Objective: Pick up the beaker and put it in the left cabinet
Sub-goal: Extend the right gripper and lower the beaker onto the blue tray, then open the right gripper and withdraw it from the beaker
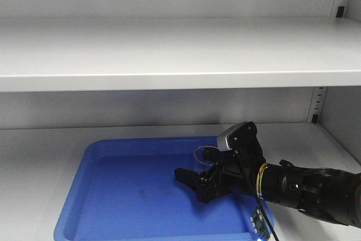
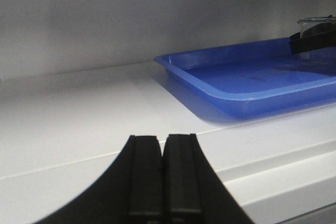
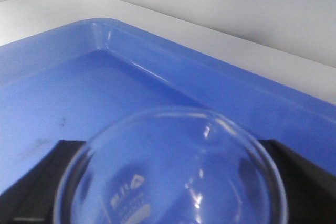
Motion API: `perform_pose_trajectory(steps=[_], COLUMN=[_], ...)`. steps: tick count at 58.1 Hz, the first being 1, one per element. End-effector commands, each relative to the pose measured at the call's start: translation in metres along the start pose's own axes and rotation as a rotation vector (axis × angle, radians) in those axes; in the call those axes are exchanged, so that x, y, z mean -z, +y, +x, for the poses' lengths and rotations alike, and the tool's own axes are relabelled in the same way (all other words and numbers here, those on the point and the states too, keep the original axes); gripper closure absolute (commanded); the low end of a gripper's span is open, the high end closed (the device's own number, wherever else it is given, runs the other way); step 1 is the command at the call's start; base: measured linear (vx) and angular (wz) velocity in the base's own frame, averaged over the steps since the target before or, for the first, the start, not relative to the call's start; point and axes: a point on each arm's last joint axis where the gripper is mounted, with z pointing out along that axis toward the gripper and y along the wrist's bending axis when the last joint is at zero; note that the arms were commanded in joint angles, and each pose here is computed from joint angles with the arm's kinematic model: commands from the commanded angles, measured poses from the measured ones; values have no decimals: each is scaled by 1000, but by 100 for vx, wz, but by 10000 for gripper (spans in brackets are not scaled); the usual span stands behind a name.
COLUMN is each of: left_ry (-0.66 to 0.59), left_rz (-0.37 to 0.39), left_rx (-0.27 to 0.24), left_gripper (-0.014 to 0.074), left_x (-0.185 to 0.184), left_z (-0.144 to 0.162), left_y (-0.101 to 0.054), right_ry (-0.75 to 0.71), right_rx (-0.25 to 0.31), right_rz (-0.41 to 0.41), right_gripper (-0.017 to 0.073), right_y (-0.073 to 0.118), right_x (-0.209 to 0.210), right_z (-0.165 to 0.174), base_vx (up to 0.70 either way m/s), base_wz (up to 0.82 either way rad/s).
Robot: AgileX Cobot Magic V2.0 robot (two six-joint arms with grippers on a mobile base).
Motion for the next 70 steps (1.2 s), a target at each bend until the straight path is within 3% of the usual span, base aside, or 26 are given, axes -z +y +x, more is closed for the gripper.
perform_pose_trajectory(steps=[1, 32, 36, 42, 44, 47, 56, 65, 70], left_ry=[-87, -87, -87, -87, -87, -87, -87, -87, -87], left_rz=[-4, -4, -4, -4, -4, -4, -4, -4, -4], left_rx=[12, 12, 12, 12, 12, 12, 12, 12, 12], left_gripper=[592, 592, 592, 592, 592, 592, 592, 592, 592], left_x=[1, 1, 1, 1, 1, 1, 1, 1, 1], left_z=[-3, -3, -3, -3, -3, -3, -3, -3, -3], left_y=[0, 0, 0, 0, 0, 0, 0, 0, 0], right_ry=[-116, -199, -201, -189, -181, -160, -75, 20, 19], right_rx=[11, 93, 82, -9, -60, -90, -66, -98, -170], right_rz=[-7, 59, 83, 136, 158, 188, 206, 199, 228], right_gripper=[-138, -87, -63, 23, 96, 207, 578, 564, 564], right_y=[2, 12, 13, 12, 12, 13, 19, 25, 25], right_x=[9, 43, 48, 58, 63, 69, 83, 91, 95], right_z=[-32, -78, -84, -92, -95, -98, -102, -100, -97], base_vx=[0, 0, 0, 0, 0, 0, 0, 0, 0], base_wz=[0, 0, 0, 0, 0, 0, 0, 0, 0])
